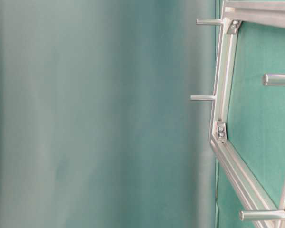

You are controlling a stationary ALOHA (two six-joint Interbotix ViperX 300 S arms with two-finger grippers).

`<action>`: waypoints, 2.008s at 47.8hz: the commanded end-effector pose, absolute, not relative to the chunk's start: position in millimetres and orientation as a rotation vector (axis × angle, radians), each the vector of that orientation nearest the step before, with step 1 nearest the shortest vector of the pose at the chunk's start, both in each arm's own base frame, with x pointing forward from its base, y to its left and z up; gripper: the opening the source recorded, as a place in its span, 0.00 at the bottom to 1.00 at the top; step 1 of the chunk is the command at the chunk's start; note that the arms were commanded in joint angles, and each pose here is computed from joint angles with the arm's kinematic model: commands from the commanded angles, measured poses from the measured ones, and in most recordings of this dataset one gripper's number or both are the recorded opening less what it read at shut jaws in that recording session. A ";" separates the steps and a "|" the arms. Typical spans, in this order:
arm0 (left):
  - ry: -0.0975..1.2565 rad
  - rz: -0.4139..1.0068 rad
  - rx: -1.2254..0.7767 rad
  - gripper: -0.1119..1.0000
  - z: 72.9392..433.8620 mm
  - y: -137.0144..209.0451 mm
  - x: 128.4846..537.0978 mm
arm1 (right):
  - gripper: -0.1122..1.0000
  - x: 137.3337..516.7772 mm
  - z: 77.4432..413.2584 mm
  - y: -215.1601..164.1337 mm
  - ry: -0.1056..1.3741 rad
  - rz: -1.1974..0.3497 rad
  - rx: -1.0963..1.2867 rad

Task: Find the location of the shaft and insert the gear.
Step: 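Open the right gripper and move it toward the blue gear, then lower the right gripper over the blue gear and grasp its hub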

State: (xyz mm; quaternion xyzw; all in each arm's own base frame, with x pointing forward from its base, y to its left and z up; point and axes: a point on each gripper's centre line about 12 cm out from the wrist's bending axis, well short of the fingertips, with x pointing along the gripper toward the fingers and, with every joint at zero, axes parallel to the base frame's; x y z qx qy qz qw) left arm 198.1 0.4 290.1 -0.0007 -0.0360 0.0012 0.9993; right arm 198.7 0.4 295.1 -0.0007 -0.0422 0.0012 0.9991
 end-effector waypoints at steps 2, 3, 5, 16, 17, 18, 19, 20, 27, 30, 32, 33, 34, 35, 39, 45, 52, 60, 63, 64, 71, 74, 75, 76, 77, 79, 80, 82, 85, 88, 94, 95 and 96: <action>-0.051 0.005 -0.012 0.12 303.7 0.7 200.5 | 0.10 201.1 300.2 0.0 -0.078 0.000 -0.005; -0.038 0.006 -0.012 0.12 303.8 1.0 200.5 | 0.12 201.5 300.2 0.0 -0.063 0.000 -0.005; -0.017 0.004 -0.014 0.11 303.3 0.6 200.4 | 0.12 202.7 300.9 0.1 -0.023 0.001 -0.006; 0.012 0.004 -0.018 0.11 302.6 0.6 198.7 | 0.12 203.7 299.8 0.0 0.189 -0.001 0.006; 0.014 0.005 -0.017 0.11 301.9 0.8 198.7 | 0.13 203.5 300.0 0.0 0.202 -0.001 0.011; 0.012 0.004 -0.017 0.11 302.6 0.5 198.7 | 0.13 203.2 298.9 0.0 0.216 -0.002 0.011; 0.012 0.004 -0.017 0.11 302.6 0.5 198.7 | 0.13 202.9 300.0 0.0 0.219 -0.002 0.014; 0.014 0.004 -0.018 0.11 302.4 0.6 198.7 | 0.14 202.7 299.4 0.0 0.229 -0.002 0.015; 0.020 0.004 -0.018 0.11 300.5 0.6 199.1 | 0.30 200.7 296.6 -0.1 0.284 -0.006 0.038; 0.025 0.004 -0.017 0.11 299.9 0.5 200.3 | 0.44 200.1 294.9 -0.1 0.299 -0.008 0.050; 0.029 0.004 -0.018 0.11 298.7 0.6 200.7 | 0.56 200.0 293.3 0.2 0.311 -0.008 0.055; 0.031 0.005 -0.017 0.11 298.4 0.8 201.0 | 0.61 200.1 292.2 -0.1 0.316 -0.010 0.056; 0.032 0.005 -0.017 0.11 298.0 0.8 201.2 | 0.67 200.1 292.1 -0.1 0.317 -0.010 0.056; 0.034 0.004 -0.017 0.11 297.7 0.5 201.5 | 0.72 200.0 291.7 -0.1 0.320 -0.010 0.056; 0.037 0.005 -0.017 0.11 297.1 0.8 202.0 | 0.89 199.8 288.8 -0.3 0.340 -0.011 0.049; 0.037 0.004 -0.014 0.11 297.1 0.5 202.0 | 0.94 199.1 282.5 0.0 0.402 -0.012 0.053; 0.037 0.004 -0.015 0.11 297.1 0.6 202.0 | 0.94 196.5 279.7 -0.1 0.480 -0.018 0.069; 0.034 0.005 -0.012 0.11 297.5 0.9 202.0 | 0.94 195.3 273.4 0.7 0.592 -0.031 0.112; 0.034 0.005 -0.012 0.11 297.5 0.9 202.0 | 0.94 195.6 269.1 1.1 0.642 -0.038 0.132; 0.032 0.005 -0.012 0.11 297.7 0.9 202.0 | 0.94 195.9 267.1 1.5 0.661 -0.040 0.138; 0.031 0.010 -0.012 0.11 297.8 1.8 202.0 | 0.94 198.9 257.6 6.5 0.772 -0.041 0.174; 0.031 0.015 -0.014 0.11 297.8 2.7 202.0 | 0.94 200.2 254.9 9.8 0.810 -0.035 0.181; 0.031 0.018 -0.014 0.11 297.8 3.4 202.0 | 0.94 200.6 253.7 10.8 0.826 -0.034 0.183; 0.031 0.019 -0.012 0.11 297.8 3.7 202.0 | 0.94 201.1 253.1 11.8 0.835 -0.033 0.186; 0.029 0.021 -0.012 0.11 298.0 4.0 202.0 | 0.94 201.7 252.5 12.7 0.845 -0.032 0.188; 0.029 0.024 -0.014 0.11 298.0 4.6 202.0 | 0.94 202.8 251.0 14.7 0.867 -0.031 0.196; 0.029 0.025 -0.014 0.11 298.0 4.9 202.0 | 0.94 203.5 250.5 15.4 0.875 -0.032 0.199; 0.031 0.027 -0.014 0.11 297.7 5.2 202.3 | 0.94 204.6 249.9 16.7 0.886 -0.032 0.205; 0.029 0.030 -0.014 0.11 298.0 5.8 202.0 | 0.94 206.1 247.4 18.1 0.902 -0.033 0.211; 0.031 0.030 -0.013 0.11 297.7 5.8 202.2 | 0.94 207.7 245.4 18.9 0.913 -0.033 0.211; 0.031 0.030 -0.013 0.11 297.7 5.9 202.2 | 0.94 213.2 238.0 19.7 0.948 -0.038 0.209; 0.030 0.030 -0.014 0.11 297.4 5.8 201.9 | 0.94 214.3 235.7 19.8 0.959 -0.039 0.208; 0.029 0.030 -0.014 0.11 298.0 5.8 202.0 | 0.94 215.5 233.8 19.9 0.966 -0.041 0.208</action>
